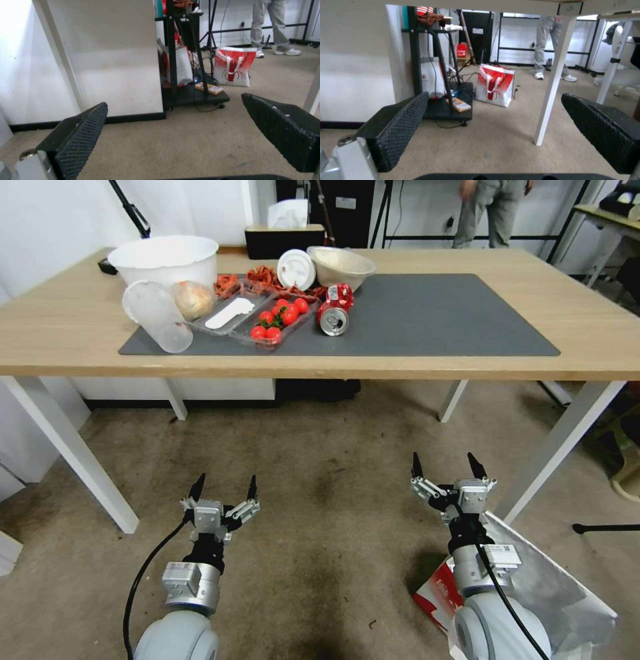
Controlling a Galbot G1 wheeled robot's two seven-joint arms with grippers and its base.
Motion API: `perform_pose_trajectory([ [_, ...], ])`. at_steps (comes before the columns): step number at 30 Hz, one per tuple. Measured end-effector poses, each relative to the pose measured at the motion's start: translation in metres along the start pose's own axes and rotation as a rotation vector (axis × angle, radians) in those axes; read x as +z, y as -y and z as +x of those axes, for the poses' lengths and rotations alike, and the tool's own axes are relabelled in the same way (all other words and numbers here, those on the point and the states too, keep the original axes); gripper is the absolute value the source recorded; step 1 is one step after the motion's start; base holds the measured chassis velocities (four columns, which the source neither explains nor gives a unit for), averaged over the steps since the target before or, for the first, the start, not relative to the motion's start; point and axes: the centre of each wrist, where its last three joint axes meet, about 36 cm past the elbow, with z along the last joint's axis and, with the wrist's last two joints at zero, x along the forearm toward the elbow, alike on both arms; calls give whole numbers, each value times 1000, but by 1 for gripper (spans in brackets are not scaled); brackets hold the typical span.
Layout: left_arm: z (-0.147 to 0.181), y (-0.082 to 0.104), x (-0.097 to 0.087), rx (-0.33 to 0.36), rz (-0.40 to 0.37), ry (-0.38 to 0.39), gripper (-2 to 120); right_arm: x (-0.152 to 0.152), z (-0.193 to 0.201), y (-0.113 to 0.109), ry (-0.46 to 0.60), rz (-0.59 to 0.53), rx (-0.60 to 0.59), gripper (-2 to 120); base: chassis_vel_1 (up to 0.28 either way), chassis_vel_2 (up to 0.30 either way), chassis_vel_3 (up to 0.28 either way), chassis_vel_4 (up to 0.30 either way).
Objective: Pick up the food delivery bag from the floor and place it on the table.
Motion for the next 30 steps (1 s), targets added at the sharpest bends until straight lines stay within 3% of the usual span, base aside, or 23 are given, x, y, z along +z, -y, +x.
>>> perform_pose_trajectory([
  [30, 3, 1, 2, 2, -7, -1, 100, -2, 2, 0, 10, 9, 4, 100, 0, 0, 0, 0],
])
